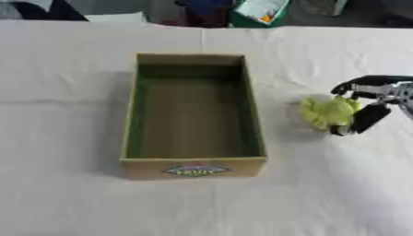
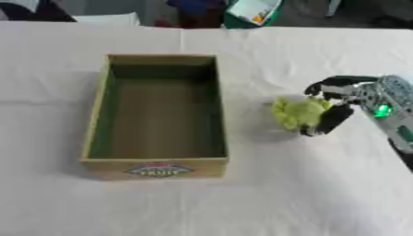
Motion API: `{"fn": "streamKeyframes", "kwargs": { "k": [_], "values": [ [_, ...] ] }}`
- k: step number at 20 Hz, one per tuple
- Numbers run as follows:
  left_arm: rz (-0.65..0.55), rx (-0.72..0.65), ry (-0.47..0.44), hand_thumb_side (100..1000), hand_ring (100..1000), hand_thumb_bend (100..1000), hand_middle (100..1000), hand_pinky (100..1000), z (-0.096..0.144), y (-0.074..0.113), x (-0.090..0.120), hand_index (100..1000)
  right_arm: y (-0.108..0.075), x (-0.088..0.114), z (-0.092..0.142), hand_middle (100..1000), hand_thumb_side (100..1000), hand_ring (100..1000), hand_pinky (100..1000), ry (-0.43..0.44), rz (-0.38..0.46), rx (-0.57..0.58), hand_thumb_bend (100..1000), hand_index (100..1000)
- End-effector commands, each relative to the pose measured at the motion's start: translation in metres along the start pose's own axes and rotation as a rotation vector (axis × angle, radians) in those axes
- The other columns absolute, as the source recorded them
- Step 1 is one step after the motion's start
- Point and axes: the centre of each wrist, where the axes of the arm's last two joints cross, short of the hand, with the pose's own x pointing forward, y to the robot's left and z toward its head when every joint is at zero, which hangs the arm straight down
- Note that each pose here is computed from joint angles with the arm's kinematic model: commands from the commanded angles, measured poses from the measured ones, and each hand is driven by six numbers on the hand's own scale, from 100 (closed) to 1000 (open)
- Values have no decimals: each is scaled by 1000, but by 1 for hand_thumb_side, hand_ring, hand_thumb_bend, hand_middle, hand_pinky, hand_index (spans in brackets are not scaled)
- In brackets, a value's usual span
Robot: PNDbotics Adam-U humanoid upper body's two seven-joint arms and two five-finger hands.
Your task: Pick up objects on the table and place them in the box.
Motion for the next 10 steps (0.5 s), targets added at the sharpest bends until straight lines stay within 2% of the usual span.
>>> {"fn": "streamKeyframes", "kwargs": {
  "k": [1,6,10],
  "values": [
    [2,-15,-33,534,455,100,561,373,-7,-1,6,634,-7,-4,0,919,370,889,920,26,24,-14,418,1000],
    [4,-16,-32,536,455,100,562,373,-6,-1,6,634,-4,-2,-6,890,382,874,908,15,27,-6,403,981],
    [5,-17,-32,537,456,100,562,373,-6,-1,6,633,-4,1,-4,840,403,849,877,-8,39,-14,294,853]
  ]
}}
